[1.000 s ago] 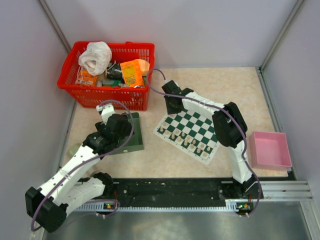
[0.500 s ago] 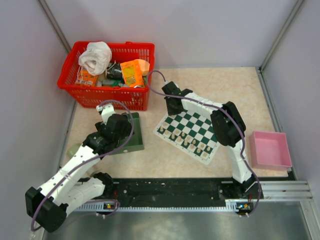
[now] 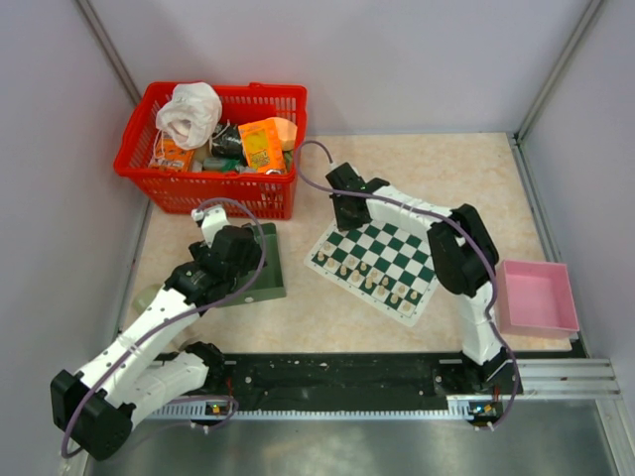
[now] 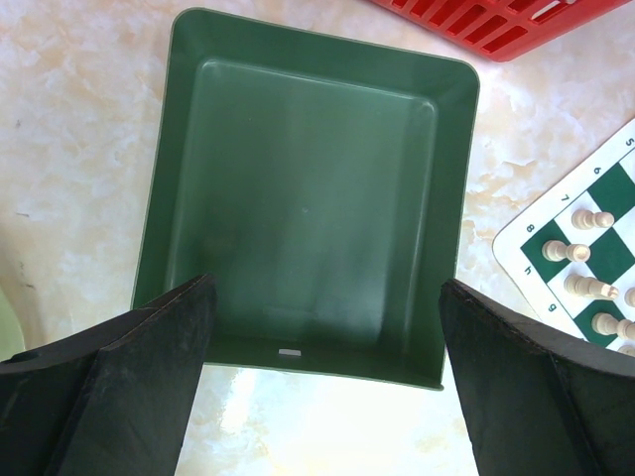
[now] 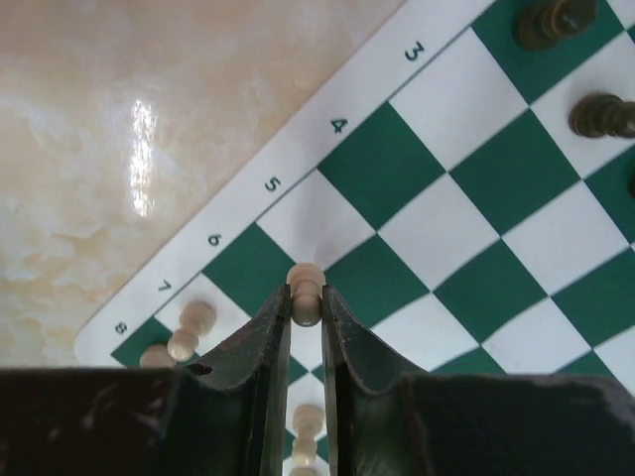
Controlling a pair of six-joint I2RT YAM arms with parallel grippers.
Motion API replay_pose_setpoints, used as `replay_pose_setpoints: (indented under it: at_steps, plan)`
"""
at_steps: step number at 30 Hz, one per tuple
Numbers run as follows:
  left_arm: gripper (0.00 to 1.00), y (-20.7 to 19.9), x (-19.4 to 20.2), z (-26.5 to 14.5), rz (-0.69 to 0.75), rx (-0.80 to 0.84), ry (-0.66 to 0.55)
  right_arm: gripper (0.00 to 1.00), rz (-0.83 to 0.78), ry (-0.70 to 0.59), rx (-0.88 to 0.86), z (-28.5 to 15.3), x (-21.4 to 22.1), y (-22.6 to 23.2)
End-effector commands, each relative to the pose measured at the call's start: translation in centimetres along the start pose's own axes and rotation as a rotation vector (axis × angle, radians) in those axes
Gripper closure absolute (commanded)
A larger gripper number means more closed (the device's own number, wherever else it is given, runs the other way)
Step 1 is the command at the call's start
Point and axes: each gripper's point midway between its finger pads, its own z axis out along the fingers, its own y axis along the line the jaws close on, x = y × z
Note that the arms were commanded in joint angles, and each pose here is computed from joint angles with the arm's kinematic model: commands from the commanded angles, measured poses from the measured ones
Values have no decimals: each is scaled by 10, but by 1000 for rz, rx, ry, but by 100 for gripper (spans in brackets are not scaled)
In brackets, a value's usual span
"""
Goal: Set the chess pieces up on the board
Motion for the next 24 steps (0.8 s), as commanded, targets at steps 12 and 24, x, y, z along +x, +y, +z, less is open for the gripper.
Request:
replay_pose_setpoints:
  at_steps: [12,24]
  plan:
    - [2,-7,-8,1,-23,22,-19,85,-12,-63,-102,-58,15,26]
    - [2,-8,-7,0,-27,27,-17,85,-49,-12,-76,-35,38,37]
